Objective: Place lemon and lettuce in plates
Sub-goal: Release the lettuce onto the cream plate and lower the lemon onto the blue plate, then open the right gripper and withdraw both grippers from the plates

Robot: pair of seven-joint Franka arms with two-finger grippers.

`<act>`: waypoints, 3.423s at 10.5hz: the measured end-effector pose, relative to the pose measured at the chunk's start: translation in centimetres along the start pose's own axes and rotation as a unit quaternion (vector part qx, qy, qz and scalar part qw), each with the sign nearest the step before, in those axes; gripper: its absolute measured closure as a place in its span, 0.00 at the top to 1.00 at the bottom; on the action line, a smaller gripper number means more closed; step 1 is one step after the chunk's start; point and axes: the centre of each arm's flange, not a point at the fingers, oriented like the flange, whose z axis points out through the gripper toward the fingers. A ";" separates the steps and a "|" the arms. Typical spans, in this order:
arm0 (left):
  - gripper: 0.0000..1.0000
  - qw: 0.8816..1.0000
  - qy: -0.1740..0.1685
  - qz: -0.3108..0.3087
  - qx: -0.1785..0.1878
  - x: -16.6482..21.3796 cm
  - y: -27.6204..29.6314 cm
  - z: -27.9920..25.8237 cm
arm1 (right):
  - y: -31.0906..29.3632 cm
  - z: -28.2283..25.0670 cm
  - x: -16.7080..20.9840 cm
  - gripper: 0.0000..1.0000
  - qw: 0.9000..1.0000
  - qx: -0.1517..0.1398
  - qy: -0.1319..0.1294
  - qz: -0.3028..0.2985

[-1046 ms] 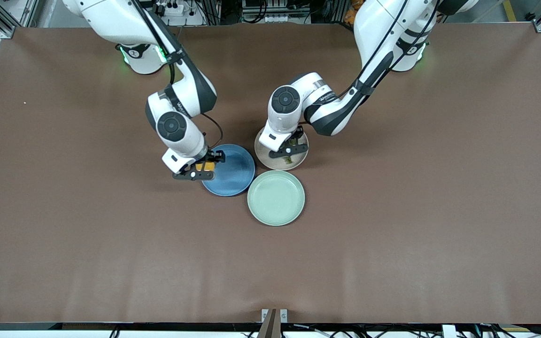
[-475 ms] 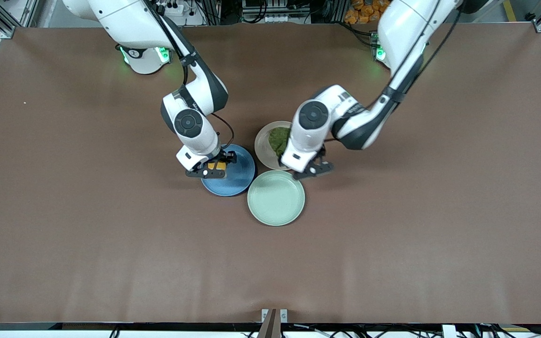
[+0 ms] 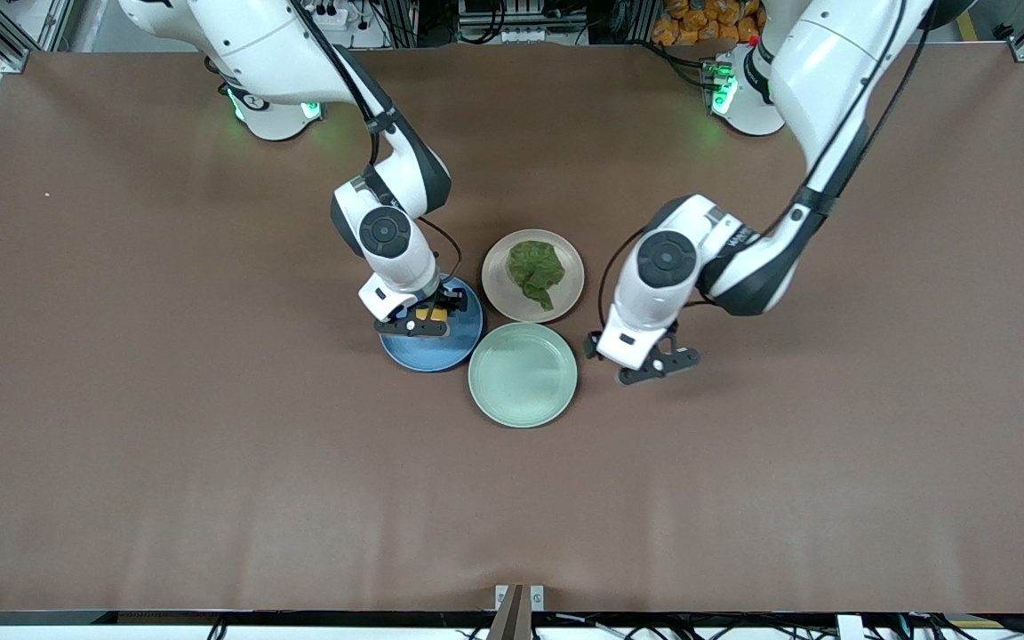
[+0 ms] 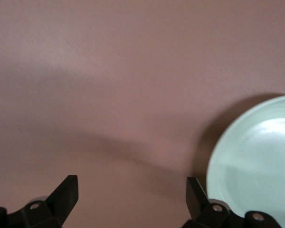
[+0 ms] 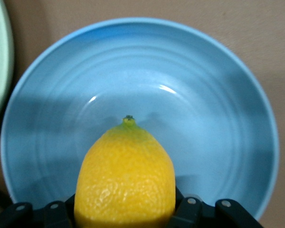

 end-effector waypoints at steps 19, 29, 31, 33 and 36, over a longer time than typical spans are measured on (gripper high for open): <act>1.00 0.992 -0.063 0.102 0.039 4.1 -20.3 -8.0 | 12.7 -24.6 14.2 1.00 0.995 -0.022 -0.091 0.012; 1.00 0.991 0.046 0.123 -0.037 5.5 -23.3 -29.5 | 27.5 -39.7 15.5 1.00 0.999 -0.041 -0.020 0.001; 1.00 0.989 0.040 0.137 -0.035 5.4 -23.3 -31.5 | 29.5 -42.3 14.1 1.00 0.999 -0.039 -0.021 -0.007; 1.00 0.988 0.036 0.149 -0.033 5.1 -23.3 -33.7 | 30.8 -44.0 13.1 1.00 0.999 -0.037 -0.021 -0.001; 1.00 0.987 0.032 0.154 -0.030 4.8 -23.5 -35.8 | 32.2 -44.9 11.8 1.00 0.998 -0.038 -0.044 0.001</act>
